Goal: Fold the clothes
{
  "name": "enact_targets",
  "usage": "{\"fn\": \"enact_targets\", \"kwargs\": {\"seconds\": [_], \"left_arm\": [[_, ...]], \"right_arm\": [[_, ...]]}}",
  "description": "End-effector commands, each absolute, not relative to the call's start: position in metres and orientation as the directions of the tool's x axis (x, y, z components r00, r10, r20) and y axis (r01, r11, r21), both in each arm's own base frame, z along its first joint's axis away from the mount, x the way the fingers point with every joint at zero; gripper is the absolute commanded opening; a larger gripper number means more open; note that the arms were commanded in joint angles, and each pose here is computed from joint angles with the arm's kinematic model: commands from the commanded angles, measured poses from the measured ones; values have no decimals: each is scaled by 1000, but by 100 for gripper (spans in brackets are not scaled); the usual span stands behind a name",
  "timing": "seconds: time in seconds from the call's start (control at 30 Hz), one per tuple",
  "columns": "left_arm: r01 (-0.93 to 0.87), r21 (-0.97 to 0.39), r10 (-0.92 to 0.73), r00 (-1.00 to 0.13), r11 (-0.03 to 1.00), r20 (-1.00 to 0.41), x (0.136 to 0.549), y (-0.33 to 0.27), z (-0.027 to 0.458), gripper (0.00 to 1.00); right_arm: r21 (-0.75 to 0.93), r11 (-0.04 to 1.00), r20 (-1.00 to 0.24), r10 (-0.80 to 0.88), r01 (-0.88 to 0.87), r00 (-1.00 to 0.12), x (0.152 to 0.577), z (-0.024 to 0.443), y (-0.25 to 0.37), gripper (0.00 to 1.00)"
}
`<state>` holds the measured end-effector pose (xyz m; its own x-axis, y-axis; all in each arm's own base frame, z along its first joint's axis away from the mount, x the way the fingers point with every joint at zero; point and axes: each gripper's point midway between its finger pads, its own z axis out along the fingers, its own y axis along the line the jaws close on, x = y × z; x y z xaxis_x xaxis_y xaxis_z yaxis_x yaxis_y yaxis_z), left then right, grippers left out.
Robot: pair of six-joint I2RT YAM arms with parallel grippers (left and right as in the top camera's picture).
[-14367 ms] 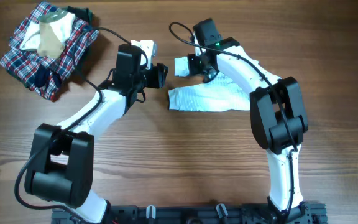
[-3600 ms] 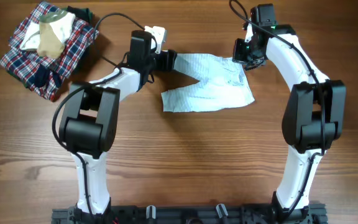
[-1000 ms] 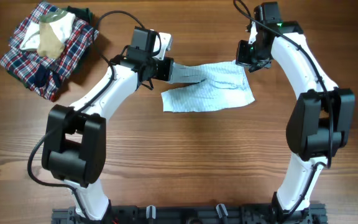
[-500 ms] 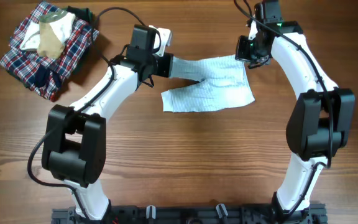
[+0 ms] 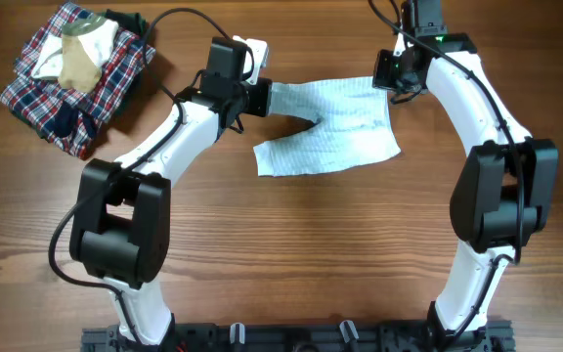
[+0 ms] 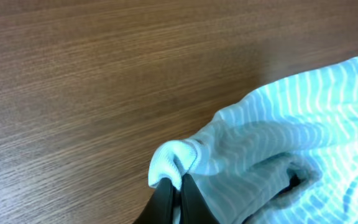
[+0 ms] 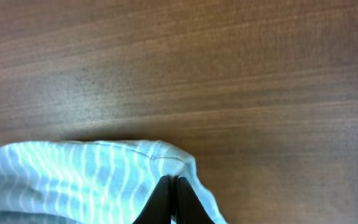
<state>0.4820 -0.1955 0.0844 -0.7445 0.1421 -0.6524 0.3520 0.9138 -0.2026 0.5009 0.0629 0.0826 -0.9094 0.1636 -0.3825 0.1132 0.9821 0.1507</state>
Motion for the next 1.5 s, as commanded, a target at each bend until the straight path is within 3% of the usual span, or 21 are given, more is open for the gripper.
{"fn": "enact_targets", "kwargs": {"seconds": [0.0,0.5,0.7,1.1,1.47], "left_arm": [[348,-188,157,-757,918,-634,480,-194,78,4],[410,-152,184,-670,899,-720,494,-206,100,4],[436,-145,198,-648,888,-735,487,-215,117,4],[424,-154,216,-702,892,-679,467,-209,116,4],[457,-160,272,-738,875,-618,440,-225,109,4]], "right_arm": [[127,984,-383,166,126,-909,495,91,56,4],[123,988,-421,138,94,-897,502,97,57,4],[154,985,-446,142,81,-884,494,127,60,4],[130,986,-330,140,102,-934,458,119,57,4],[129,978,-256,190,162,-948,439,84,55,4]]}}
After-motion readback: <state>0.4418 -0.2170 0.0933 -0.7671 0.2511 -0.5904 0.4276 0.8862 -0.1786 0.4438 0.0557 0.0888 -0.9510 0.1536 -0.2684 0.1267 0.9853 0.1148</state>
